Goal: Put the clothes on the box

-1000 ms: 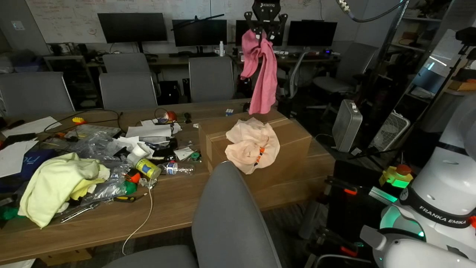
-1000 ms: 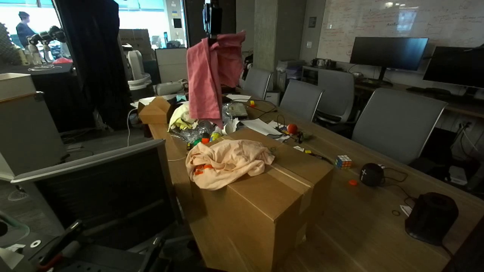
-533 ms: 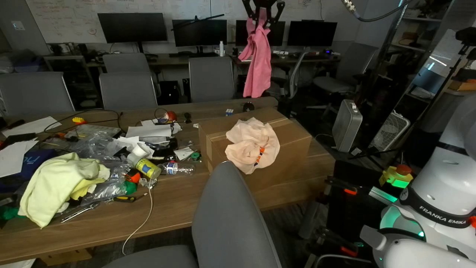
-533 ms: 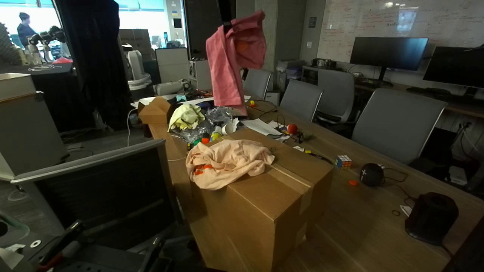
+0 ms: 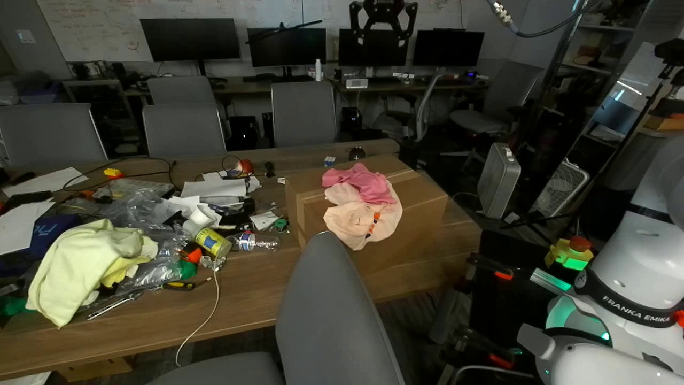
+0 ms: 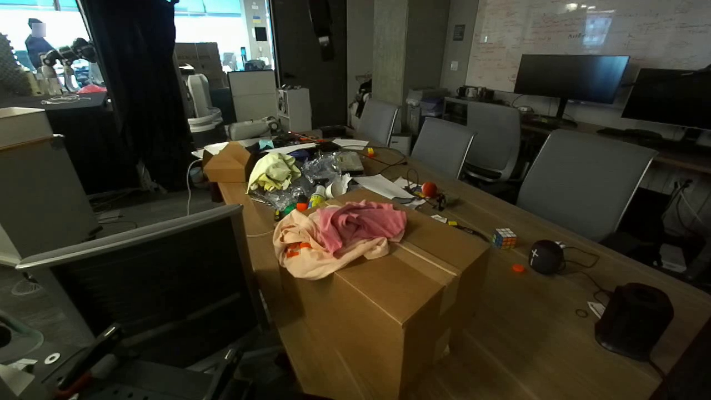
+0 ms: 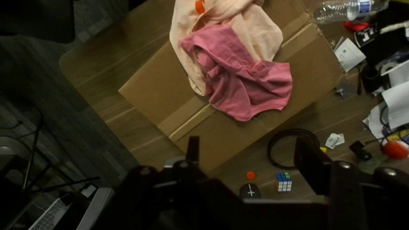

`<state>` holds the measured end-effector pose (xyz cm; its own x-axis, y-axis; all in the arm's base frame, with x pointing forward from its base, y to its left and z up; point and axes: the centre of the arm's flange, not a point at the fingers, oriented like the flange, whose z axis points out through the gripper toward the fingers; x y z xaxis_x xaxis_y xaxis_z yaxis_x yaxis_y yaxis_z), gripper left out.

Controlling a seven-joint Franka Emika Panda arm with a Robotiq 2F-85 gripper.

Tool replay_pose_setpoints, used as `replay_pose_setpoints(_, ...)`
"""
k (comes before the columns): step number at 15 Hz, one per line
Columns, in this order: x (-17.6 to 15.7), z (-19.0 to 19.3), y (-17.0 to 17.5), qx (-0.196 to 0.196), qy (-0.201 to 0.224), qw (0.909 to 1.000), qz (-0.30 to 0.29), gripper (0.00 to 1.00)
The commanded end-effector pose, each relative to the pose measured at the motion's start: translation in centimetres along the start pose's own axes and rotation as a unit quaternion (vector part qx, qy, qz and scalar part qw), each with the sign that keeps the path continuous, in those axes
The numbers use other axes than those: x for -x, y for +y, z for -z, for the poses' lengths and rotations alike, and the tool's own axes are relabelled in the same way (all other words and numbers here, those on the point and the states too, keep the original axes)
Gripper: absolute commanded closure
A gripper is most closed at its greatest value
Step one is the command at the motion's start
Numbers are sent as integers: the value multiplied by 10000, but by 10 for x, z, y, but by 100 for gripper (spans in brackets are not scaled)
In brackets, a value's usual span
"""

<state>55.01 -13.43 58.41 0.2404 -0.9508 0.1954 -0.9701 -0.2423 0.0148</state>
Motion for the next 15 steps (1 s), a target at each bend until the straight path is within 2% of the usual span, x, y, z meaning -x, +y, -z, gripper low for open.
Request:
replay_pose_setpoints(1, 43, -13, 3, 113, -440, 9953, 850, 0)
replay_pose_setpoints(5, 130, -20, 2, 276, -816, 9784, 1879, 0)
replay_pose_setpoints(8, 189, -22, 11, 462, -1004, 9569, 2685, 1)
replay_pose_setpoints(11, 221, -28, 25, 639, -1134, 9280, 3492, 0)
replay_pose_setpoints(15, 220, -41, 47, 690, -1191, 8806, 4534, 0)
